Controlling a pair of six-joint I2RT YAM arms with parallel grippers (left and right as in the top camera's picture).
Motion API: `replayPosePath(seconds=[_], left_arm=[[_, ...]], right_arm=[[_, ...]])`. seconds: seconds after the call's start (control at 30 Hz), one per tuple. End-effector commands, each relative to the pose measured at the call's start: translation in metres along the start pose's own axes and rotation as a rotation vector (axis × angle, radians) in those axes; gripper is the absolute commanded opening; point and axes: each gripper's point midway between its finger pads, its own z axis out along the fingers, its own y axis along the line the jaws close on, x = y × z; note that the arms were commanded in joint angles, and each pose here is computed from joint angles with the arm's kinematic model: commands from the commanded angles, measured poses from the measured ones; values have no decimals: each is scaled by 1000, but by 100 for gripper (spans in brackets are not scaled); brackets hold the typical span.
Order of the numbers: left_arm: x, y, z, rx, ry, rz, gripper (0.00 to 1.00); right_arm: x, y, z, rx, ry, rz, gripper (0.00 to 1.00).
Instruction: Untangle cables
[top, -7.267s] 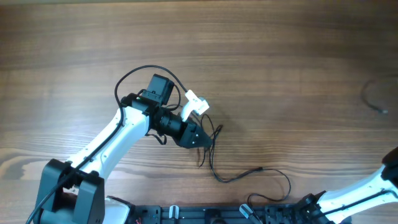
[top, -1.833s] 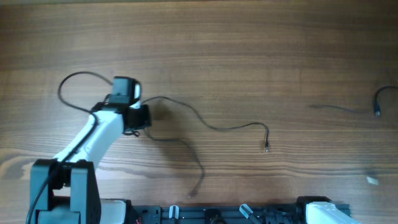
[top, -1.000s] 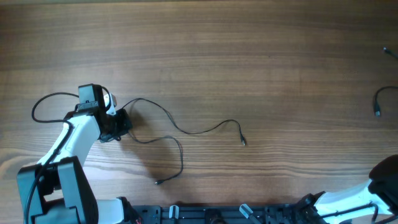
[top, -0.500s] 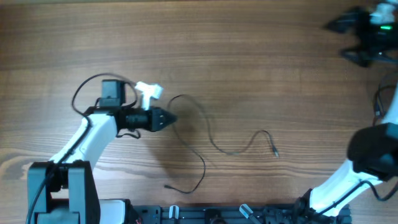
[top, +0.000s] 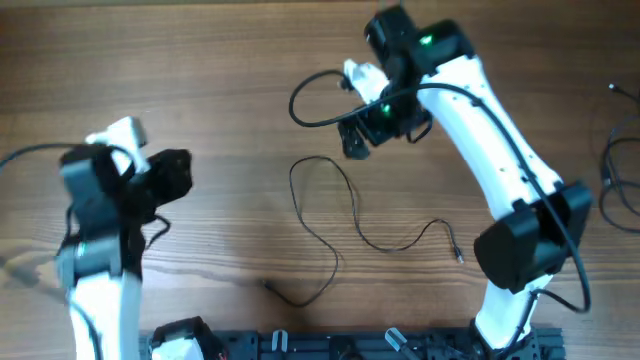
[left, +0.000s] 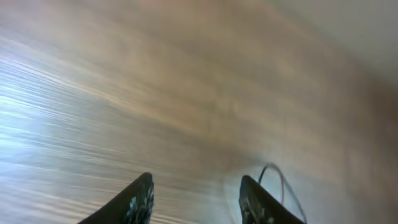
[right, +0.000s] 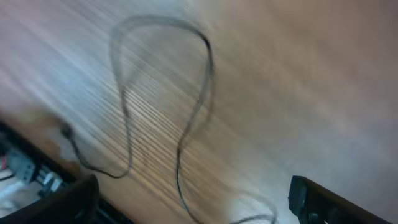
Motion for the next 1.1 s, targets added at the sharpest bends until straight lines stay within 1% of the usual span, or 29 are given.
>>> replayPosePath(seconds=[0.0, 0.1, 0.13, 0.23, 0.37, 0.43, 0.6, 0.73, 0.87, 0.9, 0.93, 0.97, 1.0, 1.07], left_arm=[[-10, -7, -50, -19, -151, 6, 48], [0, -17, -73, 16, -184, 22, 47], [7, -17, -77, 15, -169, 18, 46], [28, -16, -75, 22, -86, -2, 44], [44, -27, -75, 90, -17, 36, 43], [45, -27, -75, 92, -13, 34, 43], [45, -27, -75, 92, -13, 34, 44], [45, -27, -75, 92, -13, 34, 44], [45, -27, -75, 91, -12, 33, 44], [46, -27, -75, 91, -10, 32, 43], [46, -27, -75, 91, -9, 32, 43], [46, -27, -75, 90, -7, 31, 43], [46, -27, -75, 90, -7, 31, 43], [46, -27, -75, 90, -6, 31, 43]], right_arm=[[21, -12, 52, 55, 109, 201, 99], [36, 12, 91, -13, 154, 183, 100], [38, 26, 106, -46, 157, 153, 100], [45, 49, 133, -52, 157, 109, 100], [57, 60, 164, -57, 151, 95, 99], [60, 64, 171, -91, 145, 84, 100], [58, 112, 168, -359, 113, -85, 100], [62, 130, 172, -361, 122, -134, 100], [75, 142, 176, -336, 161, -168, 100], [78, 142, 178, -314, 173, -146, 96], [81, 135, 181, -266, 190, -111, 67], [83, 131, 181, -245, 200, -99, 53], [87, 130, 181, -239, 213, -94, 50], [94, 127, 179, -225, 243, -83, 48]])
